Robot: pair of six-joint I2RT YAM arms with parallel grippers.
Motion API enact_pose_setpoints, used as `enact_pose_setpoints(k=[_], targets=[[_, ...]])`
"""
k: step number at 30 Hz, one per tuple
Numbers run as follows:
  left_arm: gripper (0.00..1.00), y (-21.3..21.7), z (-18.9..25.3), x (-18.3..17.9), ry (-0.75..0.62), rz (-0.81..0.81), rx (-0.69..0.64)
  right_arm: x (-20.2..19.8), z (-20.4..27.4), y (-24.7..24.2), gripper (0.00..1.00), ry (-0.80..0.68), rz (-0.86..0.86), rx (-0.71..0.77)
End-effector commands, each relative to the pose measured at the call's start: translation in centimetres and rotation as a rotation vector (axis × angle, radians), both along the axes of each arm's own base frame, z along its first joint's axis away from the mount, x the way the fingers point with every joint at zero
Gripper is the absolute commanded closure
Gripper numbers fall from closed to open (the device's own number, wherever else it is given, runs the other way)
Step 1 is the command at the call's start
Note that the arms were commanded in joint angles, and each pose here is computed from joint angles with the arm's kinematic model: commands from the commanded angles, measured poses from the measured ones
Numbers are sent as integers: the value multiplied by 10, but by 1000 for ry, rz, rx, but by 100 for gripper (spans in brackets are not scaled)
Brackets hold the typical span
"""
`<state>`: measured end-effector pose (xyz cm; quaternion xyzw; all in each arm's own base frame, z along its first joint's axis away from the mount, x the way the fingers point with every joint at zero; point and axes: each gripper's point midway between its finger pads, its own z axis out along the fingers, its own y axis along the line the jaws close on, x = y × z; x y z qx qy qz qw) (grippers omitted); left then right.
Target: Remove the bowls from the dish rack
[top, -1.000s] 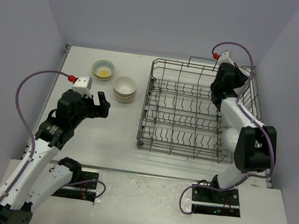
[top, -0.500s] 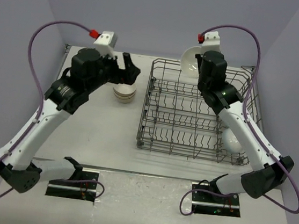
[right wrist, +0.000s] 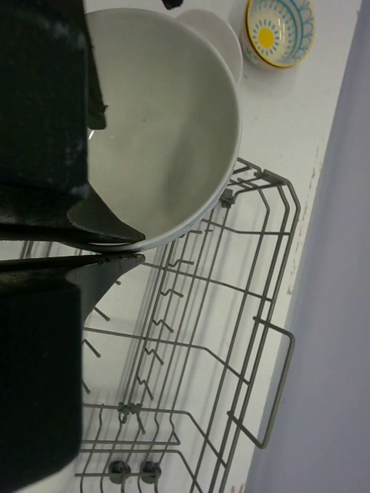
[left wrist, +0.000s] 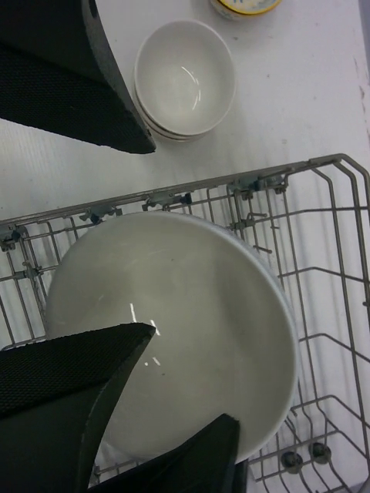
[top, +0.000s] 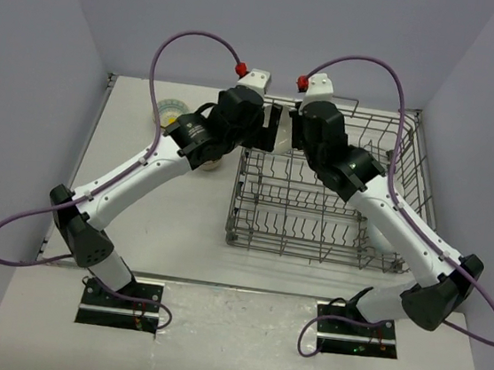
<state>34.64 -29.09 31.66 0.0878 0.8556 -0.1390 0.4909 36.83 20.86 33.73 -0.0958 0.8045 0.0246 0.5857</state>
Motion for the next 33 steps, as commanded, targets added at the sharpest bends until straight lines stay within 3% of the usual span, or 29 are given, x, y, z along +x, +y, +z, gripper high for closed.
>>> enact_pose_setpoints(k=[1,5,9,10,11,12,13,18,19,21,22,23,26,27,29,33], targets=[[11,15,22,11,-54,109,1,-14,44,10,100,-94,27,175],[44,20,14,13,-41,152,38,-15,45,12,100,-101,22,179],[58,28,5,13,-41,192,73,-17,44,15,100,-101,32,195],[66,30,3,14,-40,200,78,-18,46,14,100,-103,35,206],[86,31,3,14,-39,210,76,-19,44,16,100,-103,39,215],[96,32,5,12,-41,215,75,-19,44,16,100,-104,37,219],[100,34,5,12,-40,221,74,-19,43,14,100,-106,31,219],[100,62,12,6,-59,308,70,-17,35,14,100,-97,28,202],[100,68,1,4,-41,320,78,-18,35,17,94,-95,42,210],[100,87,6,3,-54,361,39,-17,34,19,62,-95,46,223],[100,94,4,2,-49,384,21,-18,35,21,20,-94,58,232],[100,114,0,-1,-43,422,17,-18,35,21,1,-91,61,229],[100,159,5,-14,-45,513,-65,-20,32,13,1,-71,47,199],[100,191,-20,-14,-2,590,-49,-23,35,8,1,-70,44,203],[100,243,-26,-22,-12,736,-114,-24,26,-10,1,-33,18,208],[100,317,-108,-53,127,973,-118,-49,24,-46,1,12,17,310]])
